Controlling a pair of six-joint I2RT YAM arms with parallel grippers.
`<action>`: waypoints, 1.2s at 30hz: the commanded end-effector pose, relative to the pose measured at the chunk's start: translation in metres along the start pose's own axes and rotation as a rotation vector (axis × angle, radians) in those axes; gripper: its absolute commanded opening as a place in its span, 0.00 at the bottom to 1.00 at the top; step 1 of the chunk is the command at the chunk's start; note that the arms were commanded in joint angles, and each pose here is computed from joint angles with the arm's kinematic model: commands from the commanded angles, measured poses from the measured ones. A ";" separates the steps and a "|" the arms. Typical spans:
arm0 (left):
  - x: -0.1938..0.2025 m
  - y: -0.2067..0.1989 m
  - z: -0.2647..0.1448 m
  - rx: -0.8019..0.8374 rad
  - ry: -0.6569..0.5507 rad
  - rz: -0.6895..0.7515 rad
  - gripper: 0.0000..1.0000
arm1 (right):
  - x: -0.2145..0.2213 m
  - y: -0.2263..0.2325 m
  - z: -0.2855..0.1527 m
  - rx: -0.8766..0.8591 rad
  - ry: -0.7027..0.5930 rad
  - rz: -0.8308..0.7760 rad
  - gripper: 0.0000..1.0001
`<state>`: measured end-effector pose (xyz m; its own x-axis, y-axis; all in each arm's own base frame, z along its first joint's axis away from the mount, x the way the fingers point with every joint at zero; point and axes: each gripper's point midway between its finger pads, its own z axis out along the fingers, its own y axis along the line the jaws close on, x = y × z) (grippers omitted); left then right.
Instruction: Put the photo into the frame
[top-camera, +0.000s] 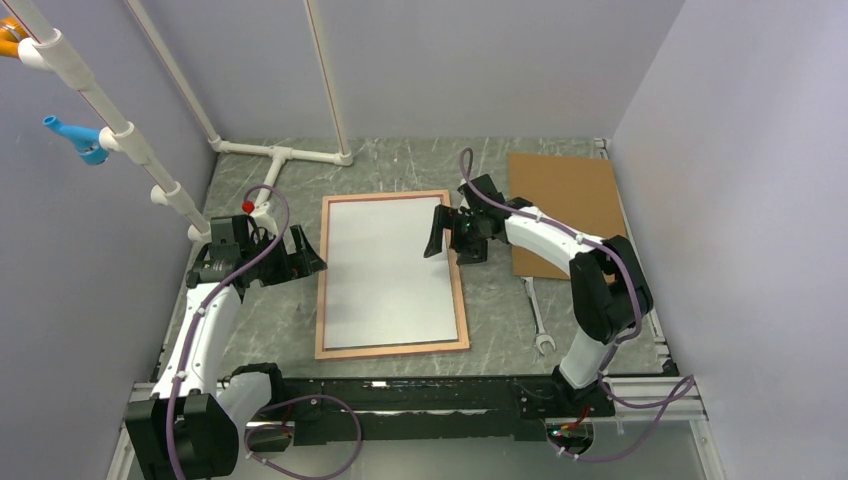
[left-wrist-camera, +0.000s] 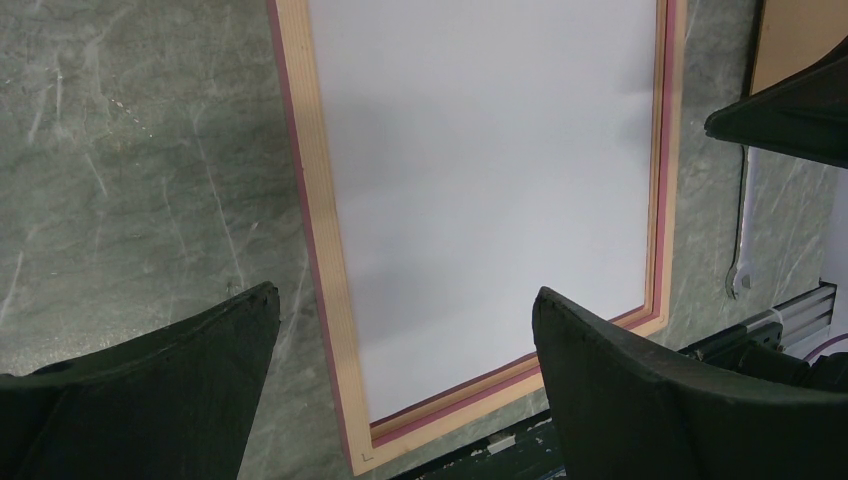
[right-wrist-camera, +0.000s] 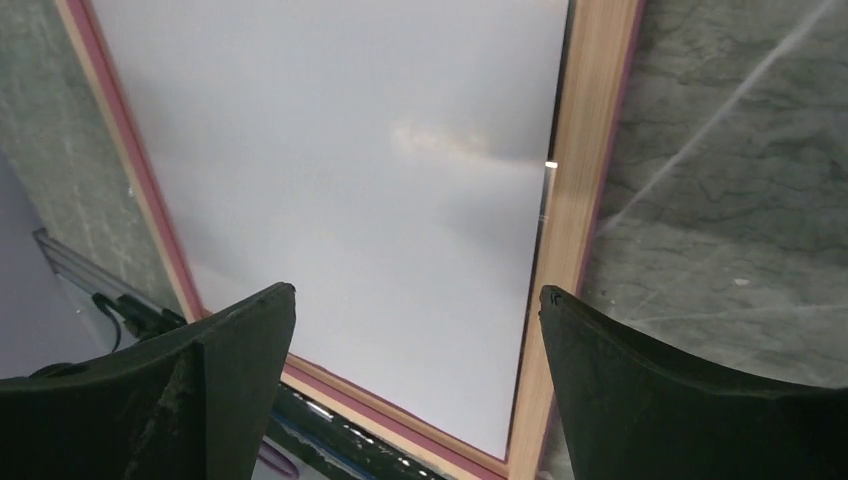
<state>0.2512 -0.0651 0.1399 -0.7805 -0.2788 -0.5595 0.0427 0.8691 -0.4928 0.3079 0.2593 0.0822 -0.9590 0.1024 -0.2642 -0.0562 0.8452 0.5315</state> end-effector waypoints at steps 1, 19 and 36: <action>-0.004 0.001 0.000 0.003 -0.023 0.030 0.99 | -0.014 -0.005 -0.022 0.093 -0.074 -0.064 0.95; 0.003 -0.007 0.011 -0.055 0.015 0.070 0.99 | -0.001 -0.097 -0.072 0.040 -0.193 0.220 1.00; -0.019 -0.203 0.102 0.165 0.148 0.337 0.98 | 0.005 -0.187 -0.145 0.037 -0.396 0.487 0.99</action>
<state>0.3026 -0.2277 0.1618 -0.8242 0.0612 -0.5630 0.3316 0.8581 -0.3922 0.2796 0.0352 0.0926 -0.7040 0.6580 -0.2670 0.3961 0.6760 0.6214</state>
